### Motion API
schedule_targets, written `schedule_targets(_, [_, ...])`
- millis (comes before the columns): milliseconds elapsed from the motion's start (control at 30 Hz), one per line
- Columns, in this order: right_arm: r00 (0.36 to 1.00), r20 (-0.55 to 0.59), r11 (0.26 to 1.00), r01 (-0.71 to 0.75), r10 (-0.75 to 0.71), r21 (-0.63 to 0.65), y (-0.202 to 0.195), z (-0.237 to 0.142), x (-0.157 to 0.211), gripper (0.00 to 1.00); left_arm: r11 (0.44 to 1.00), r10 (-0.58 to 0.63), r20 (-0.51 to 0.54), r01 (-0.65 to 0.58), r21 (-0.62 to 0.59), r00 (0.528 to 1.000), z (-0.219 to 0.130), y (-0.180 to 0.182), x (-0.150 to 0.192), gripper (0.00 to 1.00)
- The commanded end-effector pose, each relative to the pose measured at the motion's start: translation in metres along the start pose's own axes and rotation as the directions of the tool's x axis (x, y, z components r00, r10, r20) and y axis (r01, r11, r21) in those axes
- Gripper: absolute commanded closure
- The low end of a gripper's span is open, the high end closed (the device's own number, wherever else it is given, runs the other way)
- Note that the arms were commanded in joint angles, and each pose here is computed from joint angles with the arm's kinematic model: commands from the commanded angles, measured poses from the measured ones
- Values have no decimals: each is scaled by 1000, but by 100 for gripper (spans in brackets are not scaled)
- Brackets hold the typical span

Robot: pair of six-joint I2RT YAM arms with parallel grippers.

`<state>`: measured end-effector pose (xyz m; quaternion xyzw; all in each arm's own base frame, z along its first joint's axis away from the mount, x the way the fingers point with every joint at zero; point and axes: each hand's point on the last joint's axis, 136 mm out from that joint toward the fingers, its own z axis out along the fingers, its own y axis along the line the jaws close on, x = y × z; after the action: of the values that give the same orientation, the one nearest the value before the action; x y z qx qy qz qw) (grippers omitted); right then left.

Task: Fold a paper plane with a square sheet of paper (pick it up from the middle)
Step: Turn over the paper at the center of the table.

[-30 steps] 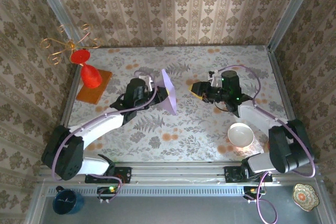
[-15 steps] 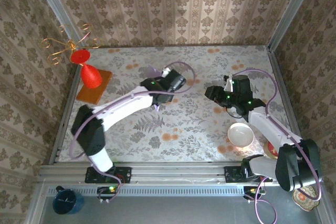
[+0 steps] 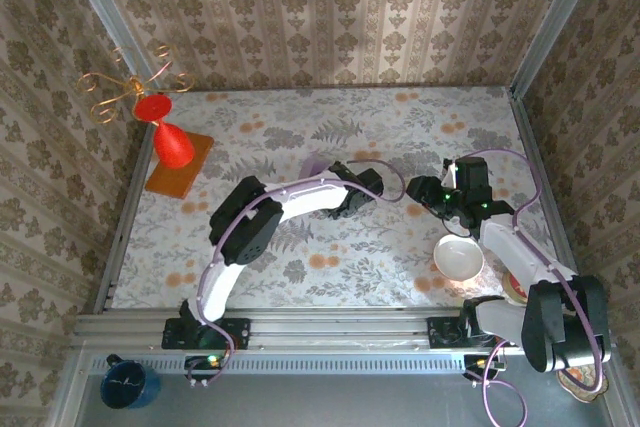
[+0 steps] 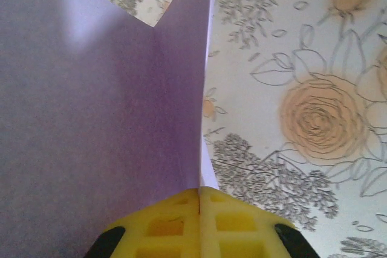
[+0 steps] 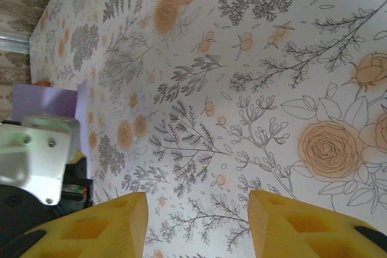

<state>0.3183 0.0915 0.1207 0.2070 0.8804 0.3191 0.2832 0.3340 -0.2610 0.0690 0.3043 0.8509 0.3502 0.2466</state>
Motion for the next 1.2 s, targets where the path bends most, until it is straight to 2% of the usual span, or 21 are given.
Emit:
schedule_targets(0, [1000, 17, 1000, -10, 10, 7, -3, -3, -1, 51, 999, -16, -2, 16, 52, 1000, -2, -13, -3, 90])
schedule_targets(233, [1000, 11, 1000, -24, 24, 2, -5, 0, -1, 51, 979, -43, -39, 50, 196, 998, 1, -48, 1, 82])
schedule_targets(433, [999, 6, 1000, -31, 31, 0, -5, 1, 0, 51, 954, -85, -63, 99, 282, 994, -7, -58, 1, 77])
schedule_targets(667, [999, 15, 999, -34, 34, 1, -5, 0, -1, 51, 892, -177, -64, 187, 412, 982, -45, -63, -5, 68])
schedule_targets(833, [999, 22, 999, -42, 41, 4, -7, 0, -3, 50, 799, -236, -75, 237, 552, 969, -85, -82, -7, 59])
schedule_targets(933, [999, 28, 999, -47, 47, 5, -7, 0, -5, 50, 721, -259, -85, 251, 646, 962, -109, -94, -6, 54])
schedule_targets(1100, [998, 41, 998, -56, 55, 24, -10, 0, -9, 48, 525, -300, -113, 263, 810, 947, -146, -108, -4, 50])
schedule_targets(1167, [998, 39, 998, -55, 54, 19, -9, 1, -10, 47, 475, -337, -122, 280, 834, 934, -150, -101, -5, 50])
